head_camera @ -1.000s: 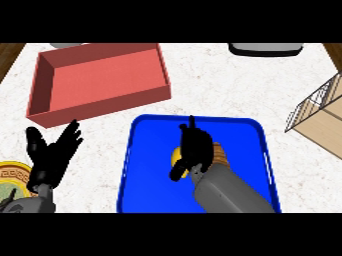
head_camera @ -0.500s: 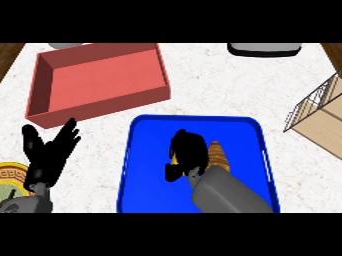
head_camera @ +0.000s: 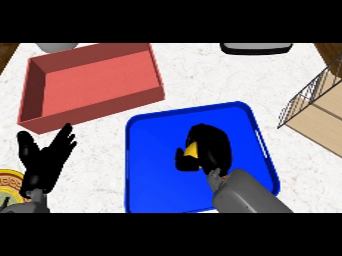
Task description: Pick the lemon from the tray and place it in the tiered shelf
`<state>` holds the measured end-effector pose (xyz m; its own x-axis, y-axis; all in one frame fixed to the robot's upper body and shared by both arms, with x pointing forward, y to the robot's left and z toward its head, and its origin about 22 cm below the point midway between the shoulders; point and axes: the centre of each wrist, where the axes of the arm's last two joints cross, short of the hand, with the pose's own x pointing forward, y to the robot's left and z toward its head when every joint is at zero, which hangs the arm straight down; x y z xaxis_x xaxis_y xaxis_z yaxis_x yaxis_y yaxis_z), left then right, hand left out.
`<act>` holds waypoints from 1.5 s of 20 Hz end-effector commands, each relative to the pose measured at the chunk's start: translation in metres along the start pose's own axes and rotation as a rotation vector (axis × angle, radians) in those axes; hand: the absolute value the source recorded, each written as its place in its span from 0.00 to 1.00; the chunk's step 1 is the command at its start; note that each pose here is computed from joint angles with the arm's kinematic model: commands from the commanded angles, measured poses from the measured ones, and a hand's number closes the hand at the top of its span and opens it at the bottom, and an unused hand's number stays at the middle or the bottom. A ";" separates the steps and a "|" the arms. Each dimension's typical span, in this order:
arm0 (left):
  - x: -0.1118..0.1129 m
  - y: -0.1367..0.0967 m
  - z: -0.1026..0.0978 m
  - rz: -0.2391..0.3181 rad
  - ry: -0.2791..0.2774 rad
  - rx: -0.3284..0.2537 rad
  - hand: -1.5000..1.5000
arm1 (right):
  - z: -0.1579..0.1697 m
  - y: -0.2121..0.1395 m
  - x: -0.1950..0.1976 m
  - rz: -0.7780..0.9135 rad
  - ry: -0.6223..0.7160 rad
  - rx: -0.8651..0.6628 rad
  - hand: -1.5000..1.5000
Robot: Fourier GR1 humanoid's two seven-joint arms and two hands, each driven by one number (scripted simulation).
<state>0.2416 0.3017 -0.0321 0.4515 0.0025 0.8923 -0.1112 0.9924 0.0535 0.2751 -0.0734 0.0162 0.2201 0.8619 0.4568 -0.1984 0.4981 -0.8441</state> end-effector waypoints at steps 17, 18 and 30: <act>0.002 0.011 0.013 0.022 0.003 0.033 0.50 | 0.122 -0.234 -0.035 -0.169 0.195 -0.722 1.00; 0.005 -0.004 0.001 0.004 -0.005 0.013 0.50 | 0.126 -0.243 -0.028 -0.179 0.191 -0.728 1.00; 0.011 -0.005 -0.001 -0.005 -0.006 0.003 0.50 | 0.130 -0.357 -0.053 -0.261 0.262 -0.847 1.00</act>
<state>0.2402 0.2989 -0.0273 0.4510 0.0014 0.8925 -0.1083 0.9927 0.0532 0.2113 -0.2622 0.2980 0.2388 0.7296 0.6408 0.6365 0.3807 -0.6707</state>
